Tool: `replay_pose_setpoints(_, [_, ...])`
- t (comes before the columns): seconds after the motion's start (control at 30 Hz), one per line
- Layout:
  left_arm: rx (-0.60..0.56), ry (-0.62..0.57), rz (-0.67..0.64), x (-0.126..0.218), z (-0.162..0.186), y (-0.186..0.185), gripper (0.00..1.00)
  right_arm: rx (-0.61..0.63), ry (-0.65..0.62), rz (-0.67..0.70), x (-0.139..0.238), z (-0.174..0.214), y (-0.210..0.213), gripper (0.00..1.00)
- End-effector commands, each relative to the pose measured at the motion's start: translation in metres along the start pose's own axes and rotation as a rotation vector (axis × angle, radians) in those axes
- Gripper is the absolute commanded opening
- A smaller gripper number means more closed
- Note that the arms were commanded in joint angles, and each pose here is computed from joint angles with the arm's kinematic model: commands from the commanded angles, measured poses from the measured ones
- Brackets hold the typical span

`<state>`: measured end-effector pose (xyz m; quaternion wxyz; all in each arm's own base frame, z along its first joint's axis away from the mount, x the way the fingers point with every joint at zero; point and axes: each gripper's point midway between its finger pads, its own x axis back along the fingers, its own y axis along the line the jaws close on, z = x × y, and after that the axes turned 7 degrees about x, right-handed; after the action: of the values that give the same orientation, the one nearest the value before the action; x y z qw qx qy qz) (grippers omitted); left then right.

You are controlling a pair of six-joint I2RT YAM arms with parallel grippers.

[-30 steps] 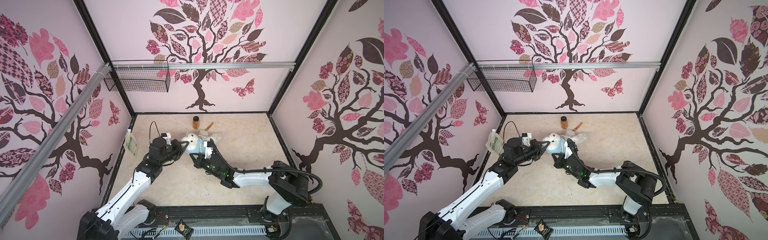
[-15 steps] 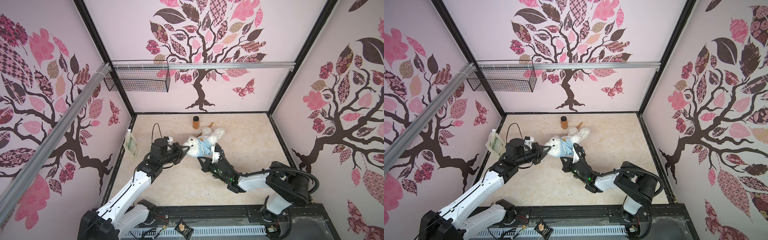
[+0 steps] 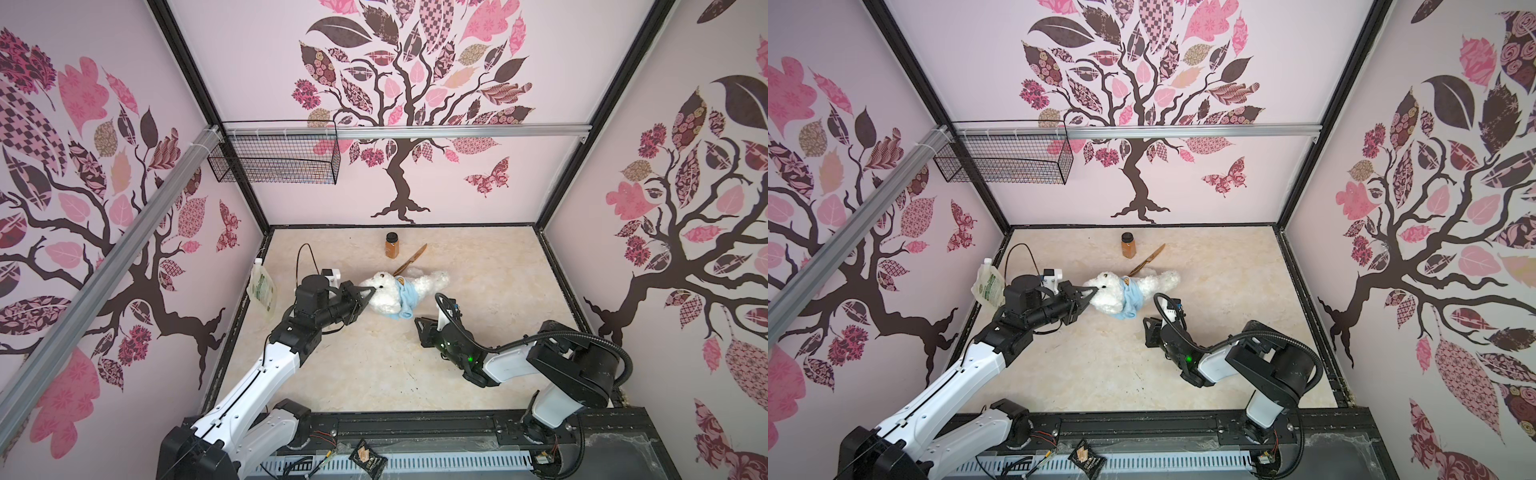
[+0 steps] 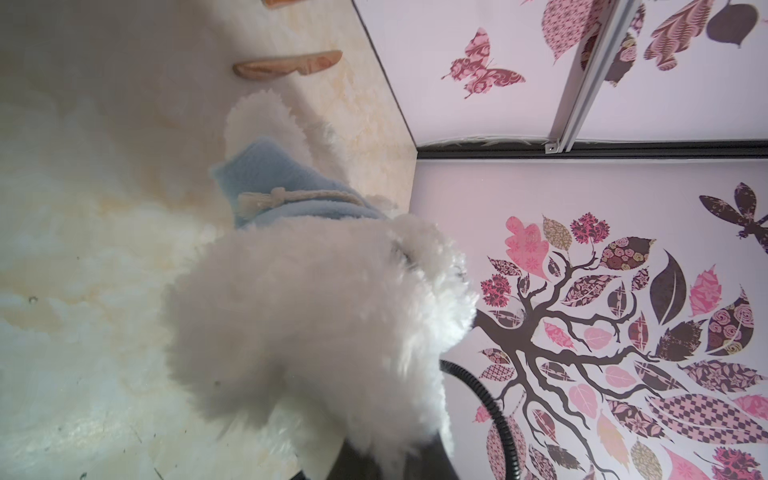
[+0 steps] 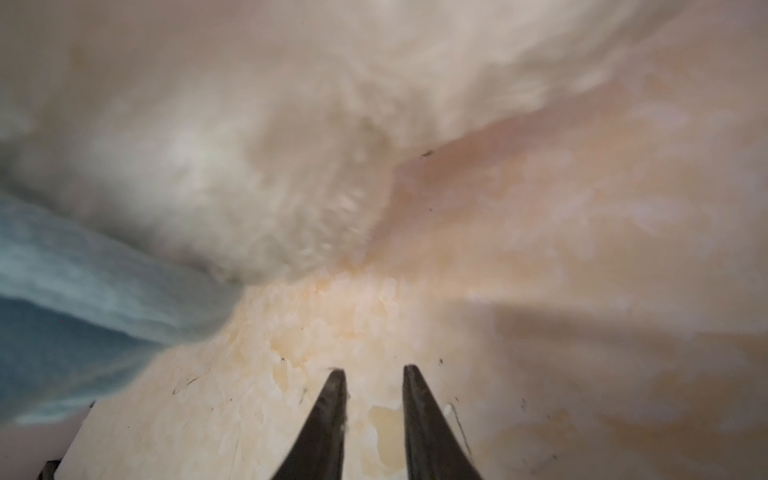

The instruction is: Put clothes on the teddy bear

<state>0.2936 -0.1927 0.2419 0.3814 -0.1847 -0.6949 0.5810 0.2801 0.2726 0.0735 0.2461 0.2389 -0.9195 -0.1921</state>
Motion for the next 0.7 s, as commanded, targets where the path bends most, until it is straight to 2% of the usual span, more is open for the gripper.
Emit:
replay_pose_setpoints(0.0, [-0.177, -0.028, 0.129, 0.001, -0.007, -0.036, 0.0, 0.113, 0.038, -0.13, 0.015, -0.005, 0.025, 0.4])
replay_pose_setpoints(0.1, [-0.287, 0.007, 0.124, -0.008, -0.003, -0.029, 0.0, 0.185, 0.056, -0.194, 0.037, -0.012, 0.038, 0.46])
replay_pose_setpoints(0.2, [-0.374, 0.081, 0.135, -0.016, 0.007, -0.025, 0.0, 0.292, 0.016, -0.207, 0.063, -0.034, 0.044, 0.49])
replay_pose_setpoints(0.3, [-0.41, 0.192, 0.158, -0.024, 0.028, -0.021, 0.0, 0.388, -0.057, -0.169, 0.084, -0.067, 0.048, 0.53])
replay_pose_setpoints(0.4, [-0.462, 0.292, 0.187, -0.034, 0.057, -0.02, 0.0, 0.426, -0.133, -0.118, 0.097, -0.104, 0.047, 0.56])
replay_pose_setpoints(0.47, [-0.484, 0.351, 0.174, -0.041, 0.074, -0.01, 0.0, 0.407, -0.157, -0.078, 0.095, -0.119, 0.037, 0.57])
replay_pose_setpoints(0.53, [-0.48, 0.372, 0.134, -0.048, 0.078, 0.009, 0.0, 0.327, -0.134, -0.017, 0.081, -0.124, 0.012, 0.57])
replay_pose_setpoints(0.63, [-0.488, 0.341, 0.06, -0.054, 0.072, 0.041, 0.0, 0.164, -0.054, 0.025, 0.055, -0.107, -0.024, 0.52])
replay_pose_setpoints(0.67, [-0.491, 0.335, 0.048, -0.056, 0.071, 0.048, 0.0, 0.145, -0.03, 0.027, 0.048, -0.098, -0.029, 0.5])
